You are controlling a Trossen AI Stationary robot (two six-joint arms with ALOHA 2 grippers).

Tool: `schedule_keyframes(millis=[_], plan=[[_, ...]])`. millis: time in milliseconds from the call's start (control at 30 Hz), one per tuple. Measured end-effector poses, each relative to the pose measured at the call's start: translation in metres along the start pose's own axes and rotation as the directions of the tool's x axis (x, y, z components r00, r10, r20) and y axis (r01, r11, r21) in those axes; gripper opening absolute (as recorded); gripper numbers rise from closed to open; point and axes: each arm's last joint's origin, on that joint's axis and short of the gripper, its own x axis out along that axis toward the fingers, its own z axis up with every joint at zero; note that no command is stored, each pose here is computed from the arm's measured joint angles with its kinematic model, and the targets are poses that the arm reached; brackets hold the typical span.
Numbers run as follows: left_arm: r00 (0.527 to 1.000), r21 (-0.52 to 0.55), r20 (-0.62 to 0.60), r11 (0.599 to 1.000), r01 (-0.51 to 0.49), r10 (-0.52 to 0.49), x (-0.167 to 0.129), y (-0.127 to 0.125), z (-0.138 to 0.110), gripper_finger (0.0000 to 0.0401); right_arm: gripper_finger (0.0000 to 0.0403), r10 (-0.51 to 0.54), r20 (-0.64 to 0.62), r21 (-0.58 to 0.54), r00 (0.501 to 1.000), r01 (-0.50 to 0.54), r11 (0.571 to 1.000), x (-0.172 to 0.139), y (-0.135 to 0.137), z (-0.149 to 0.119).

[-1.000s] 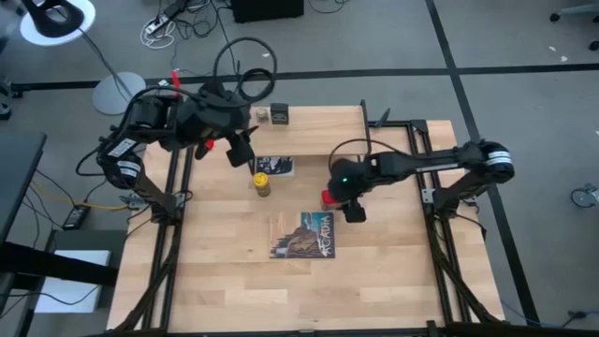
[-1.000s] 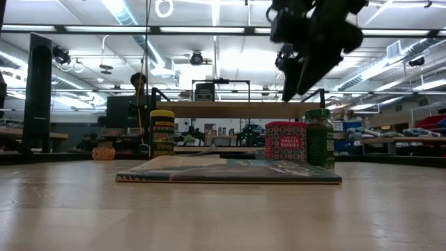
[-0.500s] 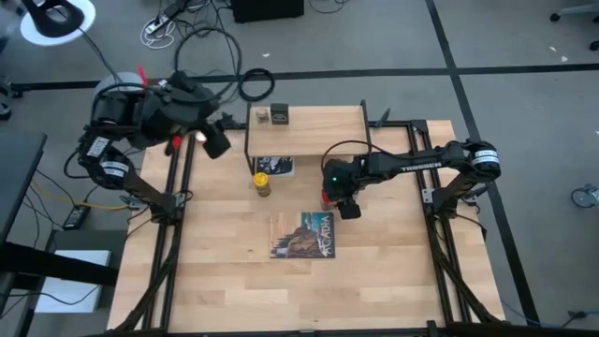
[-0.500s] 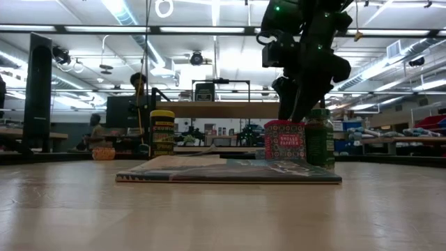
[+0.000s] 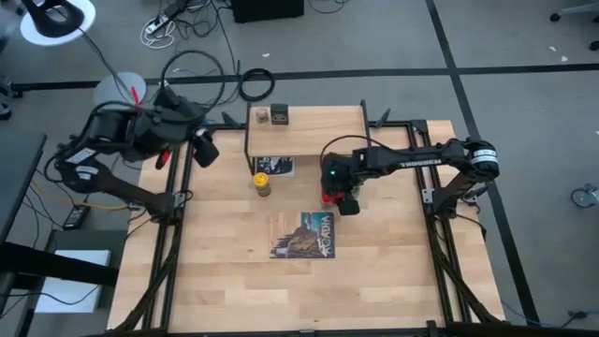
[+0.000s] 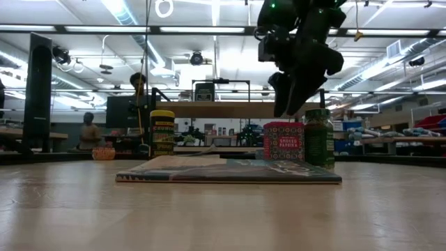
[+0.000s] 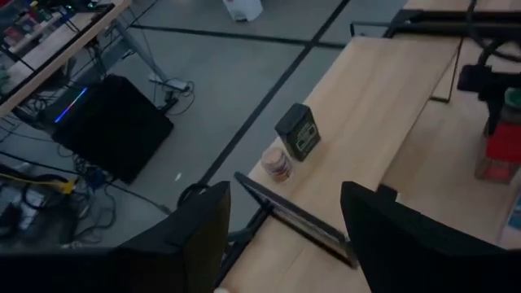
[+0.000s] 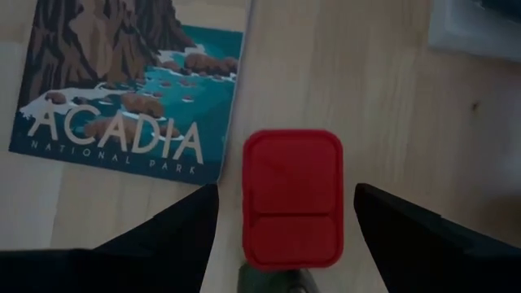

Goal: Shelf spices
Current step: Put the red seasoning can on the shelf

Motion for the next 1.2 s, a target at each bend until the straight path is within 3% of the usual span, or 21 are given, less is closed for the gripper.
schedule_keyframes(millis=[267,500,667,833,900,1000,1200], plan=[[0.991,-0.129,0.133,0.991,0.034,-0.017,0.024,-0.013,-0.058,0.0239,0.0286,0.016,-0.077,0.014,0.997,-0.015,1.000,0.021,-0.007,-0.004],[0.964,-0.253,0.242,0.951,0.176,-0.114,0.074,-0.057,-0.111,0.0239,0.0284,0.041,-0.130,-0.004,0.991,-0.042,0.999,0.042,-0.009,-0.006],[0.921,-0.369,0.341,0.874,0.315,-0.188,0.117,-0.095,-0.151,0.0239,0.0264,0.044,-0.128,-0.035,0.991,-0.049,0.998,0.044,-0.005,-0.002],[0.824,-0.445,0.524,0.756,0.481,-0.216,0.146,-0.122,-0.192,0.0239,0.0223,0.040,-0.102,-0.041,0.994,-0.045,0.998,0.036,-0.006,0.008],[0.799,-0.441,0.558,0.735,0.515,-0.225,0.151,-0.130,-0.209,0.0239,0.0218,0.035,-0.086,-0.042,0.996,-0.038,0.998,0.032,-0.007,0.012],[0.782,-0.434,0.577,0.722,0.539,-0.237,0.156,-0.139,-0.224,0.0239,0.0218,0.026,-0.077,-0.043,0.997,-0.030,0.999,0.025,-0.009,0.019],[0.778,-0.385,0.560,0.741,0.550,-0.286,0.160,-0.156,-0.233,0.0239,0.0218,0.003,-0.037,-0.054,0.999,-0.005,0.999,-0.003,-0.012,0.041]])
